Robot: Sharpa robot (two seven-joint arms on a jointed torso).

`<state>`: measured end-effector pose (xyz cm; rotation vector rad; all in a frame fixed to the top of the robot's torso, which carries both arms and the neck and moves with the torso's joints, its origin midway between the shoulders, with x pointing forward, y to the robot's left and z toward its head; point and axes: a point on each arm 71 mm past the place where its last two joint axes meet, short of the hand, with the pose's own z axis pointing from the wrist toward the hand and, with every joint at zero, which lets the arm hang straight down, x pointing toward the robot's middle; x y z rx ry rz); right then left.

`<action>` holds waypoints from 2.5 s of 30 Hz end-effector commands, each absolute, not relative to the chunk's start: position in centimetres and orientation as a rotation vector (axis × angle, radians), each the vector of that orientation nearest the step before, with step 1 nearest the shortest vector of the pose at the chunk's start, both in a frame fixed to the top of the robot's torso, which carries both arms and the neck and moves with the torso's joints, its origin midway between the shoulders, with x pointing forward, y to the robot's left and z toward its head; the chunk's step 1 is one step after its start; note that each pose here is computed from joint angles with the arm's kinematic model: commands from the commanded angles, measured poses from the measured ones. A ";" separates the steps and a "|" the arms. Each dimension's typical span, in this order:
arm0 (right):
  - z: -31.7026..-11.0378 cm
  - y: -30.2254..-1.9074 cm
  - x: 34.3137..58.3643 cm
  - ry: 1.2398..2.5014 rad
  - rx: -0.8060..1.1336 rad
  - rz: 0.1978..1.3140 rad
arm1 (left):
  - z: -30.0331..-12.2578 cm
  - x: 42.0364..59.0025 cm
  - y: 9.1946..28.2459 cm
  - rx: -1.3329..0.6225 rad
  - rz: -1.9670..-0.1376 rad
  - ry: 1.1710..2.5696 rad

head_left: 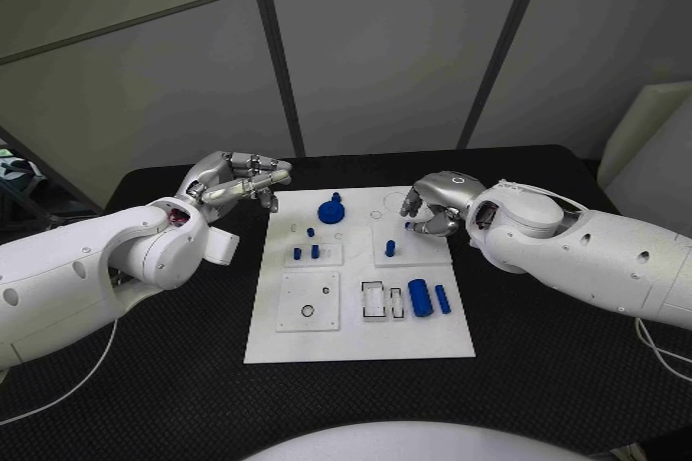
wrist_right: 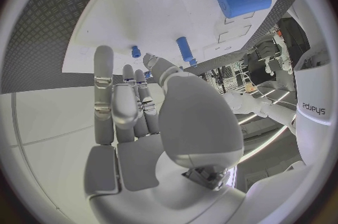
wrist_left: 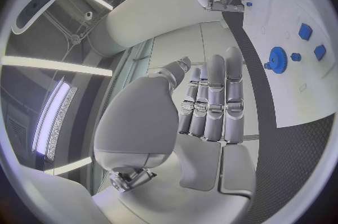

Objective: Assemble the parts on the task board

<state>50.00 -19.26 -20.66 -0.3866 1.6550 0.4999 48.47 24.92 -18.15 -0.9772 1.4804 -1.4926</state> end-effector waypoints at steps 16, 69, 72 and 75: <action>-21.4 -18.7 50.3 1.662 -0.422 0.448 | -18.0 48.4 24.9 -1.054 -1.560 1.417; -20.4 -18.0 49.4 1.562 -0.452 0.437 | -18.2 48.4 25.0 -1.031 -1.540 1.425; -20.1 -17.8 49.1 1.547 -0.455 0.453 | -18.3 48.4 25.1 -1.034 -1.538 1.427; -19.7 -17.6 48.6 1.531 -0.457 0.473 | -18.4 48.4 25.1 -1.036 -1.537 1.431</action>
